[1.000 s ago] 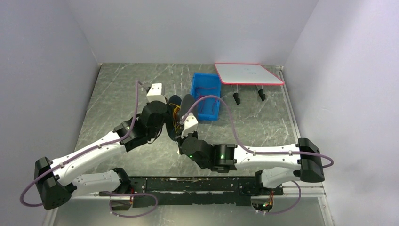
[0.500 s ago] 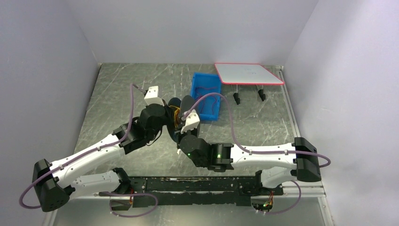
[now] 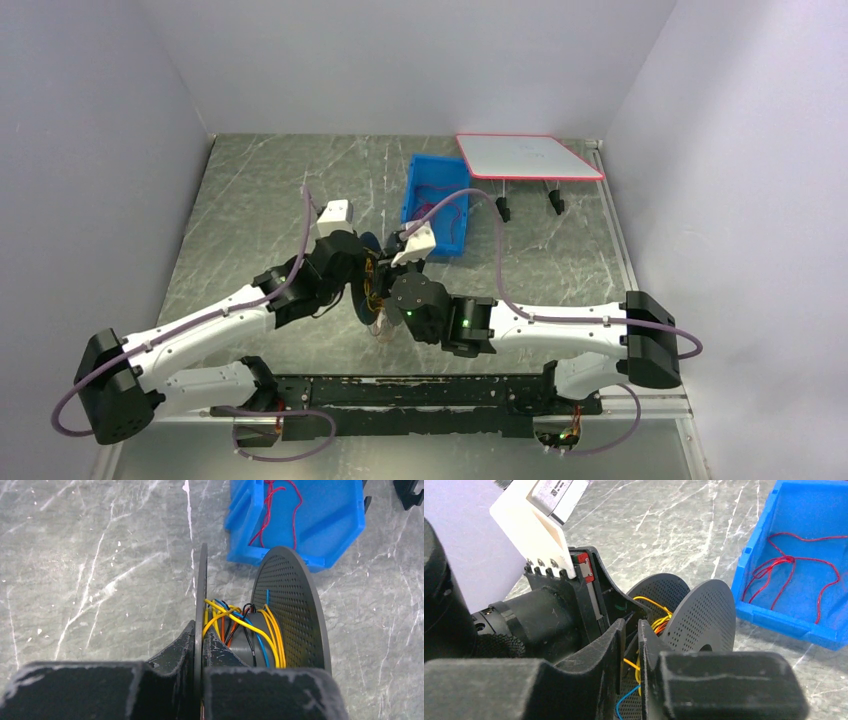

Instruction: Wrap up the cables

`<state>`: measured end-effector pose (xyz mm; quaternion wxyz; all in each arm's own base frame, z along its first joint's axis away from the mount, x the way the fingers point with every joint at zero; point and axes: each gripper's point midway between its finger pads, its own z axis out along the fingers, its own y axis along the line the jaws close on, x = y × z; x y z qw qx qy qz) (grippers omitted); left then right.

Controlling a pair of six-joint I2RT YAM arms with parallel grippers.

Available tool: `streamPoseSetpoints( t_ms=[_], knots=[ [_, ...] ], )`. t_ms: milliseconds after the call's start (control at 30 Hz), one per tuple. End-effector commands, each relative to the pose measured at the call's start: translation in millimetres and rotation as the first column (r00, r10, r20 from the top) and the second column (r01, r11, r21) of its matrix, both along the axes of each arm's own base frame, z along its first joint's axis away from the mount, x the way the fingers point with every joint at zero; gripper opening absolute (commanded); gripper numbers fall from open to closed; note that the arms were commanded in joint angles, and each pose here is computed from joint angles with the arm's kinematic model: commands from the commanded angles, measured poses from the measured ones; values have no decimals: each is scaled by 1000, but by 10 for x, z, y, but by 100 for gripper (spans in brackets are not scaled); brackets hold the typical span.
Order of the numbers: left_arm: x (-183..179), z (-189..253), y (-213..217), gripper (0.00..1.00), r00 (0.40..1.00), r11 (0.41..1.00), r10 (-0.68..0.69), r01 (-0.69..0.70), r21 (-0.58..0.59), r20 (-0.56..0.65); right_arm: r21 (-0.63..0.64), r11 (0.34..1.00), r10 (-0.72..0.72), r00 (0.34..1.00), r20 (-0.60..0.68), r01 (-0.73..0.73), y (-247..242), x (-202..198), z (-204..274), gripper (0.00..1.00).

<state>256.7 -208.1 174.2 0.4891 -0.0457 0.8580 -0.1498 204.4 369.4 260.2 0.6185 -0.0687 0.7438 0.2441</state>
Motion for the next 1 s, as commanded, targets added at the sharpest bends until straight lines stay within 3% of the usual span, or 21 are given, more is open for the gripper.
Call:
streamPoseSetpoints(
  t_ms=[0,567,967],
  knots=[
    [32,85,-136,7,1000,996,-3,4,-89,12,56,998,-33,999,-3,33,-92,18,53,21],
    [71,11,-213,7,1000,996,-14,13,-89,-6,91,994,-50,998,-25,52,-453,-48,117,31],
    [162,61,-202,7,996,970,-78,67,-233,-39,66,995,-72,994,-79,77,-750,-117,-91,33]
  ],
)
